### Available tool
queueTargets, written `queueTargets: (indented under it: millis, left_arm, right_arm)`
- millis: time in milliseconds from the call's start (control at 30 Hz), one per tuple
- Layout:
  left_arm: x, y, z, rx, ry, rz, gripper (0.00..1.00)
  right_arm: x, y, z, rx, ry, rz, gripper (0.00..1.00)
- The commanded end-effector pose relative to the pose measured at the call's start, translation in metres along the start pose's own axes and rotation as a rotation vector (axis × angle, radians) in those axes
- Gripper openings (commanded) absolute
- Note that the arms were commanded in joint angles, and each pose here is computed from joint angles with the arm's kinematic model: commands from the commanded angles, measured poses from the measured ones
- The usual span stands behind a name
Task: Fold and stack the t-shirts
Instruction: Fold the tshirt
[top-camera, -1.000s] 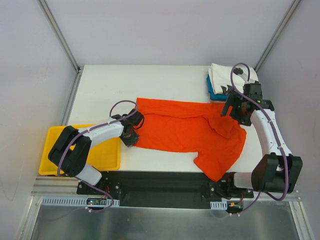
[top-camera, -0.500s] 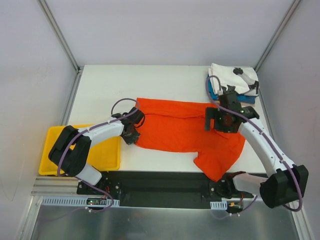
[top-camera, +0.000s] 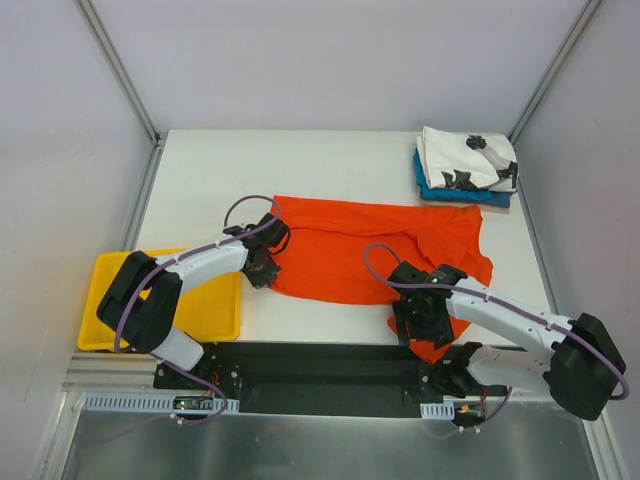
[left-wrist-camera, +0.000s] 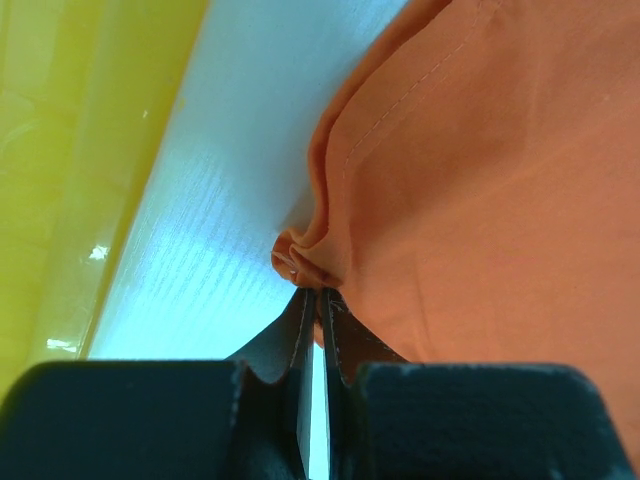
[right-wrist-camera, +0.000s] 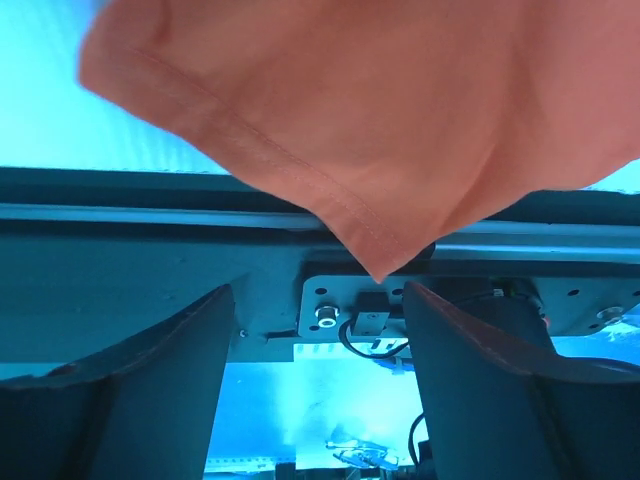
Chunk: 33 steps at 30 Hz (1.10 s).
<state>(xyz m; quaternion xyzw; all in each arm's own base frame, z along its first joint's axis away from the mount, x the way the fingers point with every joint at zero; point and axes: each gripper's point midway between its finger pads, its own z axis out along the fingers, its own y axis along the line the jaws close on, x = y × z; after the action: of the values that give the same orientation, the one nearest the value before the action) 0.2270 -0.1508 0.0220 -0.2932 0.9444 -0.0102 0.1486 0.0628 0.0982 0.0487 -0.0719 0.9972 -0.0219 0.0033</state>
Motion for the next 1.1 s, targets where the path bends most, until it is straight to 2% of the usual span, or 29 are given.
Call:
queueTargets:
  millis: [0, 33, 100, 200, 233, 400, 500, 533, 567, 867, 1000, 1067]
  left_arm:
    - [-0.005, -0.004, -0.008, 0.025, -0.023, 0.005, 0.0]
    - [-0.005, -0.005, -0.008, 0.026, -0.02, 0.007, 0.0]
    - [-0.005, -0.006, -0.008, 0.026, -0.016, 0.013, 0.0]
    - [-0.005, -0.008, -0.009, 0.031, -0.014, 0.019, 0.0]
    - [-0.005, -0.008, -0.009, 0.032, -0.016, 0.018, 0.0]
    - [-0.007, -0.013, -0.013, 0.052, -0.02, 0.029, 0.0]
    - [-0.008, -0.015, -0.015, 0.056, -0.022, 0.034, 0.0]
    - [-0.008, -0.016, -0.015, 0.06, -0.021, 0.035, 0.0]
    - [-0.008, -0.016, -0.015, 0.061, -0.021, 0.038, 0.0]
    - [-0.009, -0.013, -0.017, 0.064, -0.029, 0.034, 0.0]
    - [-0.008, -0.013, -0.018, 0.069, -0.028, 0.036, 0.0]
    - [-0.008, -0.013, -0.018, 0.068, -0.028, 0.035, 0.0]
  right_arm:
    - [0.003, 0.012, 0.014, -0.014, 0.024, 0.055, 0.69]
    - [0.002, 0.013, 0.018, -0.004, 0.034, 0.059, 0.65]
    - [0.001, 0.019, 0.023, -0.02, 0.045, 0.057, 0.64]
    - [-0.004, 0.005, 0.03, 0.092, 0.047, 0.059, 0.59]
    - [-0.006, 0.002, 0.029, 0.121, 0.047, 0.064, 0.53]
    - [-0.005, -0.012, 0.029, 0.239, 0.083, 0.081, 0.51]
    - [-0.006, -0.018, 0.028, 0.287, 0.088, 0.089, 0.45]
    - [-0.008, -0.019, 0.027, 0.295, 0.08, 0.089, 0.31]
    - [-0.011, -0.02, 0.026, 0.306, 0.07, 0.088, 0.28]
    - [-0.031, -0.021, 0.024, 0.344, 0.048, 0.026, 0.28]
    - [-0.026, -0.009, 0.024, 0.269, 0.101, -0.053, 0.32]
    - [-0.027, 0.007, 0.025, 0.172, 0.095, -0.117, 0.35]
